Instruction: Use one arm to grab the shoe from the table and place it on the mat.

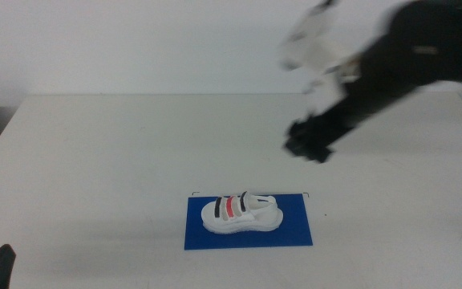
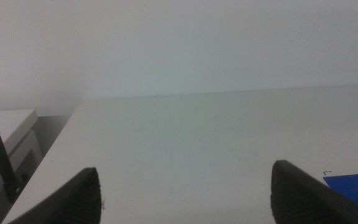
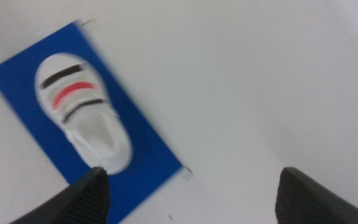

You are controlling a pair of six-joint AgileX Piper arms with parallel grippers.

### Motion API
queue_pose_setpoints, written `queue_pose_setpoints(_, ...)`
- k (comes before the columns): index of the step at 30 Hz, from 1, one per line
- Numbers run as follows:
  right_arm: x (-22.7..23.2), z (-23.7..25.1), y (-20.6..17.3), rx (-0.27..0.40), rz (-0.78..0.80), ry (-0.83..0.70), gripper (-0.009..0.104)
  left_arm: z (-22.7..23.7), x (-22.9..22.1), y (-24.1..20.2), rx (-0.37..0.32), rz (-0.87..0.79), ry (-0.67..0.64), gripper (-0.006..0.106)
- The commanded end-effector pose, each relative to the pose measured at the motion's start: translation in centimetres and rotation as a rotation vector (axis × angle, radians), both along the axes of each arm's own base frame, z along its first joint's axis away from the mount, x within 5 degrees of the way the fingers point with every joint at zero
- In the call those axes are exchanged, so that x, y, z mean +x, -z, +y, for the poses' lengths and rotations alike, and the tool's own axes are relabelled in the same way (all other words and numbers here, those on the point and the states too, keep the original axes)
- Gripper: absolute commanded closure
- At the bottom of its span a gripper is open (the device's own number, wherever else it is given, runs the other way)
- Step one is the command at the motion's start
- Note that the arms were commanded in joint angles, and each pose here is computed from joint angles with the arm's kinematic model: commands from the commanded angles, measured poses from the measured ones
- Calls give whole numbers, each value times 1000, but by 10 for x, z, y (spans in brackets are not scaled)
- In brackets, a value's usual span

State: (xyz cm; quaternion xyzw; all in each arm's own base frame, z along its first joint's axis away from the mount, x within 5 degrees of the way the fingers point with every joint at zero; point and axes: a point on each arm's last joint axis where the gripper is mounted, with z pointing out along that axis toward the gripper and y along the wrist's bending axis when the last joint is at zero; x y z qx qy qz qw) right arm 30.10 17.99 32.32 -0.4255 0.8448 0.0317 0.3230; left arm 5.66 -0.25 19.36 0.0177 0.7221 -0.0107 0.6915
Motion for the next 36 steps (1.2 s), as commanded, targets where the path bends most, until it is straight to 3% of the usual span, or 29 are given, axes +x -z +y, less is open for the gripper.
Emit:
queue_pose_setpoints(1, -21, -29, -36, 155, -166, 98, 6, 0, -1, -6, -18, -88, -1, 7)
queue_pose_setpoints(8, -83, -99, -37, 459, -282, 405, 6, 0, -1, -6, -18, -88, -1, 7)
queue_pose_setpoints(16, -147, -144, 6, 616, -480, 553, 9, 0, -1, -6, -18, -88, -1, 7)
queue_pose_setpoints(24, -191, -159, 57, 654, -586, 569, 14, 0, -1, -6, -18, -88, -1, 7)
queue_pose_setpoints(31, -215, -163, 95, 583, -627, 520, 15, 0, -1, -6, -18, -88, -1, 7)
queue_pose_setpoints(36, -231, -166, 118, 609, -663, 515, 15, 0, -1, -6, -18, -88, -1, 7)
